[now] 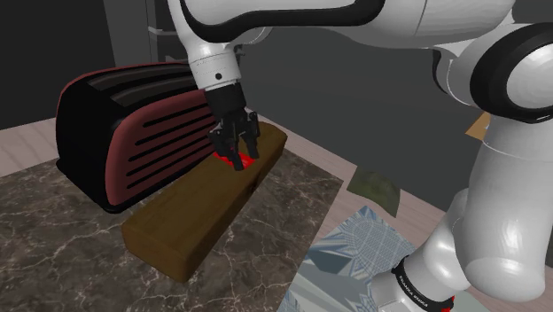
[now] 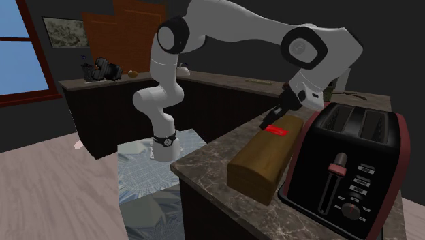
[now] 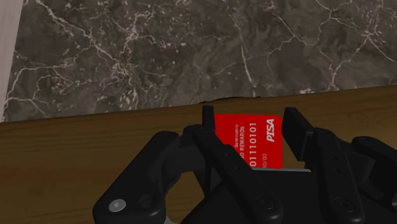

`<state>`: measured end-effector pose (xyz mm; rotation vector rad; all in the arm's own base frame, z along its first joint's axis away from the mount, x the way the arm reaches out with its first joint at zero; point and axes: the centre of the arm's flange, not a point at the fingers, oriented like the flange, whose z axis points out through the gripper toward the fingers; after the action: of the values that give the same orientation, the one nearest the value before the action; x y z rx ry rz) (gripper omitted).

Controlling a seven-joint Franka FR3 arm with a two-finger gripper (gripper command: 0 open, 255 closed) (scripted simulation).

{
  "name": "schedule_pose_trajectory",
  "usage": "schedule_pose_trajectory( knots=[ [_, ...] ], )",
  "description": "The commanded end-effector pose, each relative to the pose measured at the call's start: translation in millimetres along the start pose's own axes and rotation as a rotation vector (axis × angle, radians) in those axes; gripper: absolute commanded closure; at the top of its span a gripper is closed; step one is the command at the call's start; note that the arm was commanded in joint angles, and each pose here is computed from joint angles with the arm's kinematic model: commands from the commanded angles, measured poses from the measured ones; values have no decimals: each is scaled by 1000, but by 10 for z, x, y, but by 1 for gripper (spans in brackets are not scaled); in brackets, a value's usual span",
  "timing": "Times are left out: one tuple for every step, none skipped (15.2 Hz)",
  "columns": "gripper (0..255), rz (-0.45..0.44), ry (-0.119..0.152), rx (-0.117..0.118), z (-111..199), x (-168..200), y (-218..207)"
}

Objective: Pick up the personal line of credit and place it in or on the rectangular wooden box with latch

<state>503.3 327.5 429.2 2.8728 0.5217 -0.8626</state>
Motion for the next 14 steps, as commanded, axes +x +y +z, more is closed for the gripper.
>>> schedule_pose_trajectory(
  knots=[
    [255,0,0,0,92,69,5],
    [255,0,0,0,136,99,5],
    [255,0,0,0,147,106,5],
    [255,0,0,0,147,106,5],
    [255,0,0,0,147,105,6],
    [255,0,0,0,147,106,5],
    [255,0,0,0,147,106,5],
    [255,0,0,0,147,106,5],
    [255,0,0,0,147,106,5],
    [255,0,0,0,147,106,5],
    [0,0,0,0,147,116,19],
    [0,0,0,0,150,109,27],
    [0,0,0,0,158,87,25],
    [0,0,0,0,124,99,30]
  ],
)
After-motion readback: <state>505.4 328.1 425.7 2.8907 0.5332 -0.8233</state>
